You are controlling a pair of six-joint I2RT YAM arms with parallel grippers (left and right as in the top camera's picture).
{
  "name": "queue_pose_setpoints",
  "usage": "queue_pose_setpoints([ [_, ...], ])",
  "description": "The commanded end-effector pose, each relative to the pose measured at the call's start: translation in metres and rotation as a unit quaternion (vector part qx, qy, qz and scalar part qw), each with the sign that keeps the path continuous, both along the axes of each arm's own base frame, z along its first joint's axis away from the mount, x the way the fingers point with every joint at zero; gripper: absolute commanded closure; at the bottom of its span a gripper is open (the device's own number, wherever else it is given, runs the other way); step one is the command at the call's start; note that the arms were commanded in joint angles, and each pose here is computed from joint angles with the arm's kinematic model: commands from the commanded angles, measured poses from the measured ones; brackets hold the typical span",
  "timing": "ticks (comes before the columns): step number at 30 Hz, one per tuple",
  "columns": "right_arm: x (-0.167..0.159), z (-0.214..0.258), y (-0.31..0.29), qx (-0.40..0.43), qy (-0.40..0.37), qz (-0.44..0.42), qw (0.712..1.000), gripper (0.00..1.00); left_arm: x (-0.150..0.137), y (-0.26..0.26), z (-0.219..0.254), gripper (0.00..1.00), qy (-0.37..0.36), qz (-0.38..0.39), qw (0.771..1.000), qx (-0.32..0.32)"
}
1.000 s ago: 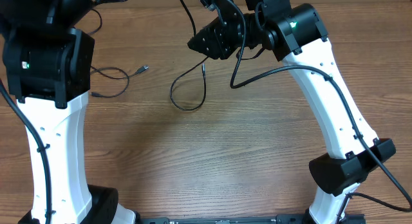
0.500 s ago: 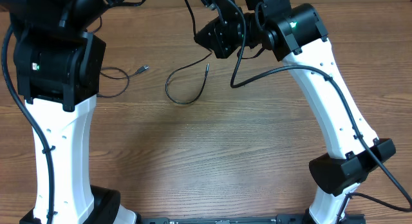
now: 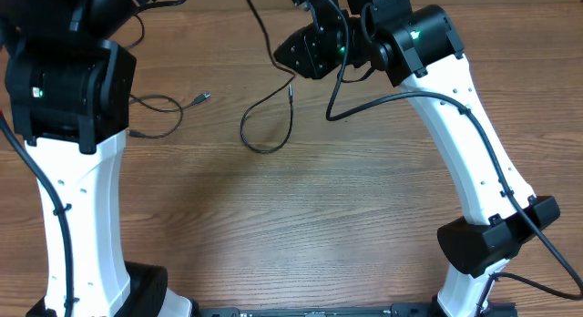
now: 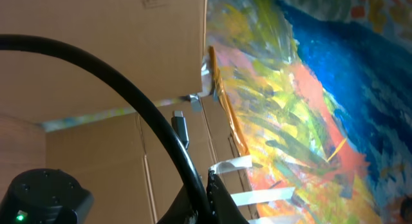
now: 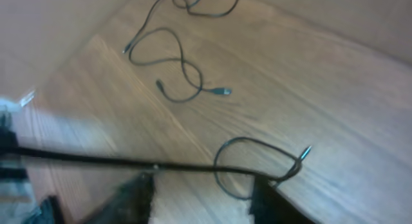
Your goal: Untangle cables
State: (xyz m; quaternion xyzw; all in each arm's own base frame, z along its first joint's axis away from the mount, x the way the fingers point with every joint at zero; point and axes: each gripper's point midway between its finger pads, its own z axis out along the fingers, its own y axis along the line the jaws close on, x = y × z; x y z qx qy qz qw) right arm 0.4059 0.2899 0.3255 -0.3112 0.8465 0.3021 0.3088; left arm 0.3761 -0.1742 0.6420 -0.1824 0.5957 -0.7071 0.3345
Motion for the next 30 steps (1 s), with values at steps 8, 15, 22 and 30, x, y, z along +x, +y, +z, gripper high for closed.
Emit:
queue_pose_setpoints([
  [8, -0.013, 0.009, 0.006, 0.020, -0.014, 0.056, 0.998, 0.41, -0.017, -0.008, 0.013, 0.96, -0.005, -0.015, 1.000, -0.018],
  [15, -0.014, 0.011, 0.008, 0.027, -0.016, 0.062, 0.998, 0.41, -0.032, -0.032, 0.020, 0.96, -0.017, -0.051, 0.998, -0.025],
  [22, -0.009, 0.009, 0.004, 0.016, -0.017, 0.045, 0.999, 0.83, -0.032, -0.030, 0.021, 0.95, -0.021, -0.048, 0.998, -0.026],
  [30, -0.008, 0.003, -0.001, -0.001, -0.010, 0.033, 0.999, 0.96, -0.022, -0.017, 0.022, 0.96, -0.024, -0.019, 0.999, -0.028],
])
